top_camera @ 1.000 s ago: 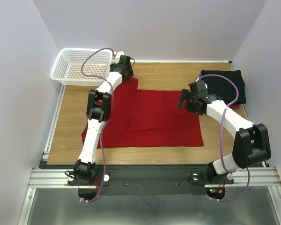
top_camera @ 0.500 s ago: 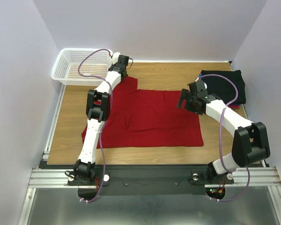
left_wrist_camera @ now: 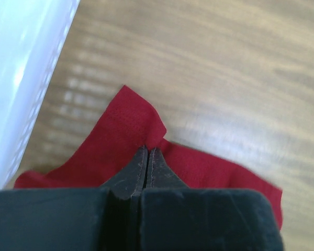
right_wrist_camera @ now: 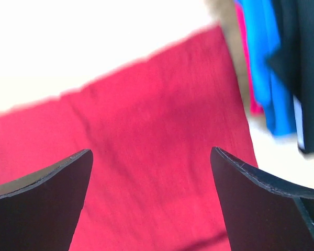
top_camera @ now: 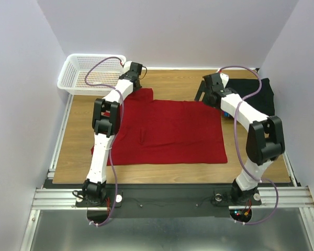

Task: Fold and stack the t-shirts
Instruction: Fold the tshirt

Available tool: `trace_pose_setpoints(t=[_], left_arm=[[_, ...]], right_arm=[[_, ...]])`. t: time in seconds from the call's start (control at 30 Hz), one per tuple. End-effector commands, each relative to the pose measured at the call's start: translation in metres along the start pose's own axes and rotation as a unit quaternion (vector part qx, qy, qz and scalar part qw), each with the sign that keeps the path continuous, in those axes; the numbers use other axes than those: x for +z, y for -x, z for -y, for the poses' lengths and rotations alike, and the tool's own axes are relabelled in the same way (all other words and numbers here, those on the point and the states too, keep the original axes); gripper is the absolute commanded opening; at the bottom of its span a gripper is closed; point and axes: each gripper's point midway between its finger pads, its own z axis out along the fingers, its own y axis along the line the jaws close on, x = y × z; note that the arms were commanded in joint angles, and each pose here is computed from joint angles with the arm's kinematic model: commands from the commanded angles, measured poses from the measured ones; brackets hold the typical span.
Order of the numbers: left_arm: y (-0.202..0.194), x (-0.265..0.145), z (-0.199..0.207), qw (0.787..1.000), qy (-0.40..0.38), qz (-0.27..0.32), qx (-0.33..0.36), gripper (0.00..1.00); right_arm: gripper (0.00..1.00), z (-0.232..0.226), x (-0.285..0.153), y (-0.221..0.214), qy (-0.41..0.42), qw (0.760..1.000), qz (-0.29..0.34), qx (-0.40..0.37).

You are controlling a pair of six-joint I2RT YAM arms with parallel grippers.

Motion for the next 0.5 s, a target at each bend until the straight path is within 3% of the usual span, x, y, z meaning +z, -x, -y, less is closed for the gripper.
trace_pose_setpoints(t=[0.0,0.33,0.47], left_arm=[[0.042,-0.054,0.011,0.998,-0.048,0.037,0.002,0.00],[0.045,-0.074,0.005,0.997,-0.054,0.048,0.012,0.00],[0.046,-0.079,0.005,0.997,-0.060,0.050,0.014,0.00]], right_arm=[[1.00,-0.003,0.025,0.036,-0.051,0.997,0.058,0.022],[0.98,-0.006,0.079,0.057,-0.120,0.989,0.088,0.010],[0.88,0.003,0.100,0.049,-0.142,0.987,0.079,0.008]])
